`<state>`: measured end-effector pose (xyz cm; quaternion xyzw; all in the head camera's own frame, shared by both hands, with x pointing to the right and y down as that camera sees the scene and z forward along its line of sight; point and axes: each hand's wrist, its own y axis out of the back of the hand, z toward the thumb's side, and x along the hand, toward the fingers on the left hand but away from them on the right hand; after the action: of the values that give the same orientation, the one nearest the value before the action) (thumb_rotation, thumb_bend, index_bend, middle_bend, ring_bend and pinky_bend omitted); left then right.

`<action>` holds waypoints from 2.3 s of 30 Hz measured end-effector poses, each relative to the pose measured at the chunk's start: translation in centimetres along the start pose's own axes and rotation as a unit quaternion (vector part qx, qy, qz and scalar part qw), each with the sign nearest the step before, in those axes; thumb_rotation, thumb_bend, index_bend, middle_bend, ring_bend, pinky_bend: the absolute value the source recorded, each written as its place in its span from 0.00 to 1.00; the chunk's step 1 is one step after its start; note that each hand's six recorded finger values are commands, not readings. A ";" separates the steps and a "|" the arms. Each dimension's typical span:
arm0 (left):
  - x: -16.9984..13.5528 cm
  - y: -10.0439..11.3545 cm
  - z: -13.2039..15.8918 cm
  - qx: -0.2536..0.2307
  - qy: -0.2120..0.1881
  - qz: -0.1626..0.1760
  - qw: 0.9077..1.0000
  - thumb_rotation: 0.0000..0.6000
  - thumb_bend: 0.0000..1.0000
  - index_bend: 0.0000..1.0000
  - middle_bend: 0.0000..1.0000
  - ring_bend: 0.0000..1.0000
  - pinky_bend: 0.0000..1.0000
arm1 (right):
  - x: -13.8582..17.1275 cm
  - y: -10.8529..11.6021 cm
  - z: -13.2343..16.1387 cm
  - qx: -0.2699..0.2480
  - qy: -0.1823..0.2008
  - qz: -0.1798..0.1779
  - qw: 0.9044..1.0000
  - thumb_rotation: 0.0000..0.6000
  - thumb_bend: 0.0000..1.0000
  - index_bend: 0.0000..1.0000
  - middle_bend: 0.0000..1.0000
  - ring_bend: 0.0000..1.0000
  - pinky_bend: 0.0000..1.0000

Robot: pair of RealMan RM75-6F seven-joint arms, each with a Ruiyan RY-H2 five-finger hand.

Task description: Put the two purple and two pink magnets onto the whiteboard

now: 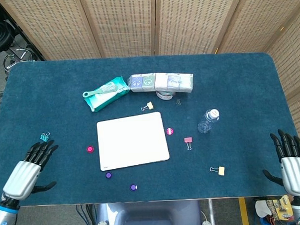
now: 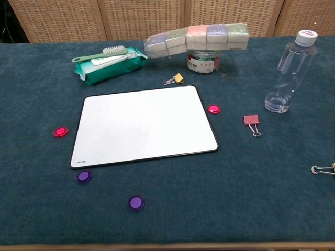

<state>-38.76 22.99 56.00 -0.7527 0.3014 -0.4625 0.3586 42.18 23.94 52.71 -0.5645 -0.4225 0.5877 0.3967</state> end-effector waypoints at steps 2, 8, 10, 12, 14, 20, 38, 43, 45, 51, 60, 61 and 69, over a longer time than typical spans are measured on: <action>0.6 -0.4 1.0 0.003 -0.024 -0.013 1.000 1.00 0.03 0.00 0.00 0.00 0.00 | 0.0 0.0 -0.1 -0.001 -0.001 0.002 1.000 1.00 0.00 0.00 0.00 0.00 0.00; 2.4 -2.2 4.8 0.010 -0.100 -0.062 0.993 1.00 0.09 0.03 0.00 0.00 0.00 | -0.1 -0.1 -0.1 -0.003 -0.001 0.007 1.000 1.00 0.00 0.00 0.00 0.00 0.00; 2.9 -2.9 6.3 0.012 -0.128 -0.082 0.988 1.00 0.11 0.08 0.00 0.00 0.00 | -0.1 -0.2 -0.1 -0.003 -0.002 0.008 1.000 1.00 0.00 0.00 0.00 0.00 0.00; 3.4 -3.7 8.0 0.012 -0.157 -0.101 0.982 1.00 0.13 0.15 0.00 0.00 0.00 | -0.1 -0.2 -0.1 -0.003 -0.002 0.010 1.000 1.00 0.00 0.00 0.00 0.00 0.00; 3.8 -4.3 9.4 0.014 -0.179 -0.113 0.977 1.00 0.14 0.19 0.00 0.00 0.00 | -0.1 -0.3 -0.2 -0.003 -0.002 0.012 1.000 1.00 0.00 0.00 0.00 0.00 0.00; 5.5 -5.5 13.4 0.026 -0.222 -0.132 0.966 1.00 0.19 0.24 0.00 0.00 0.00 | -0.1 -0.4 -0.2 -0.004 -0.003 0.015 1.000 1.00 0.00 0.00 0.00 0.00 0.00; 9.5 -9.6 17.6 0.073 -0.237 -0.163 0.955 1.00 0.22 0.28 0.00 0.00 0.00 | -0.2 -0.5 -0.4 -0.008 -0.007 0.022 1.000 1.00 0.00 0.00 0.00 0.00 0.00; 10.3 -11.0 18.2 0.095 -0.246 -0.165 0.950 1.00 0.23 0.29 0.00 0.00 0.00 | -0.3 -0.6 -0.5 -0.007 -0.008 0.024 1.000 1.00 0.00 0.00 0.00 0.00 0.00; 10.5 -11.4 18.3 0.099 -0.245 -0.165 0.950 1.00 0.23 0.29 0.00 0.00 0.00 | -0.3 -0.7 -0.5 -0.006 -0.009 0.025 1.000 1.00 0.00 0.00 0.00 0.00 0.00; 11.0 -12.7 18.6 0.104 -0.245 -0.168 0.949 1.00 0.24 0.30 0.00 0.00 0.00 | -0.3 -0.8 -0.6 -0.006 -0.010 0.027 1.000 1.00 0.00 0.00 0.00 0.00 0.00; 11.0 -13.7 18.9 0.106 -0.246 -0.171 0.948 1.00 0.27 0.33 0.00 0.00 0.00 | -0.4 -0.8 -0.7 -0.007 -0.013 0.030 0.999 1.00 0.00 0.01 0.00 0.00 0.00; 11.0 -13.7 18.9 0.105 -0.246 -0.172 0.948 1.00 0.27 0.33 0.00 0.00 0.00 | -0.4 -0.8 -0.7 -0.007 -0.013 0.030 0.999 1.00 0.00 0.01 0.00 0.00 0.00; 11.3 -13.7 19.4 0.105 -0.245 -0.172 0.948 1.00 0.28 0.34 0.00 0.00 0.00 | -0.4 -0.8 -0.8 -0.008 -0.015 0.031 0.999 1.00 0.00 0.01 0.00 0.00 0.00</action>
<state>-14.98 26.90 66.57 -0.8414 0.0200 -0.3477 0.4132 43.03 23.87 53.62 -0.5718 -0.4154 0.6045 0.3674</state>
